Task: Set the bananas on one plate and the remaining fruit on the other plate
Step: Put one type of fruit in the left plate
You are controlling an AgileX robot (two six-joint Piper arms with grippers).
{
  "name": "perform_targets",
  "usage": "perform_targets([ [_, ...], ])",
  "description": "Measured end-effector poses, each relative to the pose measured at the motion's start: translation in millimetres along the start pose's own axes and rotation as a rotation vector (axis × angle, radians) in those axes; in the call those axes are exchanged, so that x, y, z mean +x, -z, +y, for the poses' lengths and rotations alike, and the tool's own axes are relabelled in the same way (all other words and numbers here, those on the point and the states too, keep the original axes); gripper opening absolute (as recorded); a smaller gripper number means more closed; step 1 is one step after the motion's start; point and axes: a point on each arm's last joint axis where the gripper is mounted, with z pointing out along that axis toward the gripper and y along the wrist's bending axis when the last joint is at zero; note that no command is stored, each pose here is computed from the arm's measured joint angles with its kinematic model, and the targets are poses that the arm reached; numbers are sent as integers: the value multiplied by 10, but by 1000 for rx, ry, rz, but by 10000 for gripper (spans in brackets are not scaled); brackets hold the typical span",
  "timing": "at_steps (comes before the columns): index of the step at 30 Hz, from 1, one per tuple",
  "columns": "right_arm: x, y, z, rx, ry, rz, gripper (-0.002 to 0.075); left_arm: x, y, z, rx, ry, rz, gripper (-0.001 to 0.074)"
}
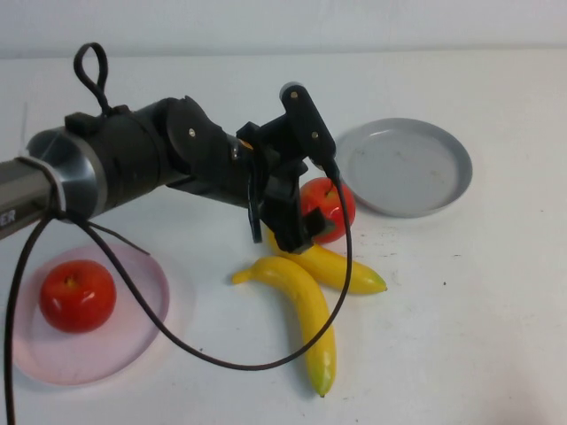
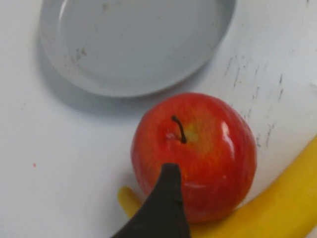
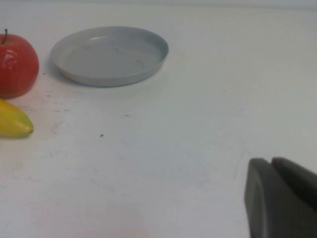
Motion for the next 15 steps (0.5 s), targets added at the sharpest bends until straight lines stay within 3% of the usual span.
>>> perform_targets([
  [6, 0, 0, 0, 0, 0, 0, -15, -44, -113, 30, -56, 69, -66, 666],
  [15, 0, 0, 0, 0, 0, 0, -15, -117, -254, 99, -41, 182, -111, 666],
])
